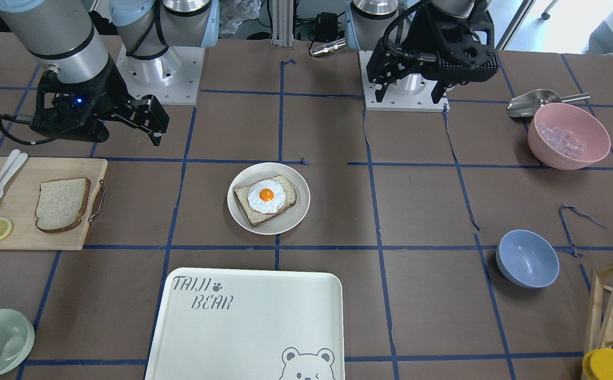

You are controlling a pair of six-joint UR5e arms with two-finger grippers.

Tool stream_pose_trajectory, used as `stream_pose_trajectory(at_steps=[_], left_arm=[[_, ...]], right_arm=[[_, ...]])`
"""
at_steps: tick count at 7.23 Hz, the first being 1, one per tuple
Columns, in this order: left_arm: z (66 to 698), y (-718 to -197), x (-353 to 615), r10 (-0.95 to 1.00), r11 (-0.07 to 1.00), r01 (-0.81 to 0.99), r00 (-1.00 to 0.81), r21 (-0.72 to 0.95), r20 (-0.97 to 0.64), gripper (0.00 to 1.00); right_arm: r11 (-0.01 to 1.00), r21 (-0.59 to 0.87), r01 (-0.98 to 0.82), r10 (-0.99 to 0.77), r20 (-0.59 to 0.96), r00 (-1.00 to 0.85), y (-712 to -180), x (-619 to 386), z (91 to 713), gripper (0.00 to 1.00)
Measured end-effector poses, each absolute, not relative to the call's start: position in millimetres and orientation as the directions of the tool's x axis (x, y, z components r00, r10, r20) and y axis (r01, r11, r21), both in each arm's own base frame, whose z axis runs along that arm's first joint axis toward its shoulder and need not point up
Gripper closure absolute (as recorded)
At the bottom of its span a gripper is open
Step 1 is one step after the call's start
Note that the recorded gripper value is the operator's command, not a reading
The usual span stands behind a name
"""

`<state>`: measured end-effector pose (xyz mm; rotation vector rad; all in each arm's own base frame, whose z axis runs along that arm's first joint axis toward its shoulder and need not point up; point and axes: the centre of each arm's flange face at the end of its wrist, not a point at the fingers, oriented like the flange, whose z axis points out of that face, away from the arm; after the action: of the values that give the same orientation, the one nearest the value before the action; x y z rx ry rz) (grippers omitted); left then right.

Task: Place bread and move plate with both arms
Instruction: 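Move the right gripper down over the bread slice on the cutting board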

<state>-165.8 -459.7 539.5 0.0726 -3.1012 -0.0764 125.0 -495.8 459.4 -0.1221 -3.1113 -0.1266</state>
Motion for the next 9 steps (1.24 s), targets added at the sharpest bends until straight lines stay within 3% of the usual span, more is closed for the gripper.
stream_pose_trajectory(at_steps=[1, 2, 6, 7, 8, 9], left_arm=[[539, -460, -166, -0.048, 0.998, -0.046, -0.998, 0.051, 0.037, 0.00], [539, -460, -165, -0.048, 0.998, -0.046, -0.998, 0.051, 0.037, 0.00], [539, -460, -165, -0.048, 0.998, -0.046, -0.998, 0.050, 0.036, 0.00], [540, -460, -165, -0.048, 0.998, -0.046, -0.998, 0.050, 0.036, 0.00], [540, -460, -165, -0.048, 0.998, -0.047, -0.998, 0.050, 0.037, 0.00], [540, -460, -165, -0.049, 0.998, -0.047, -0.998, 0.050, 0.037, 0.00]], right_arm=[[0.993, 0.092, 0.073, 0.067, 0.064, -0.996, -503, 113, 451, 0.03], [0.991, 0.102, 0.088, 0.080, 0.081, -0.994, -511, 96, 443, 0.18], [0.980, 0.065, 0.190, 0.184, 0.097, -0.978, -541, 5, 366, 0.18], [0.982, 0.048, 0.184, 0.177, 0.127, -0.976, -544, -3, 338, 0.21], [0.982, 0.047, 0.180, 0.171, 0.161, -0.972, -548, -9, 310, 0.31], [0.981, 0.057, 0.185, 0.172, 0.179, -0.969, -552, -17, 289, 0.31]])
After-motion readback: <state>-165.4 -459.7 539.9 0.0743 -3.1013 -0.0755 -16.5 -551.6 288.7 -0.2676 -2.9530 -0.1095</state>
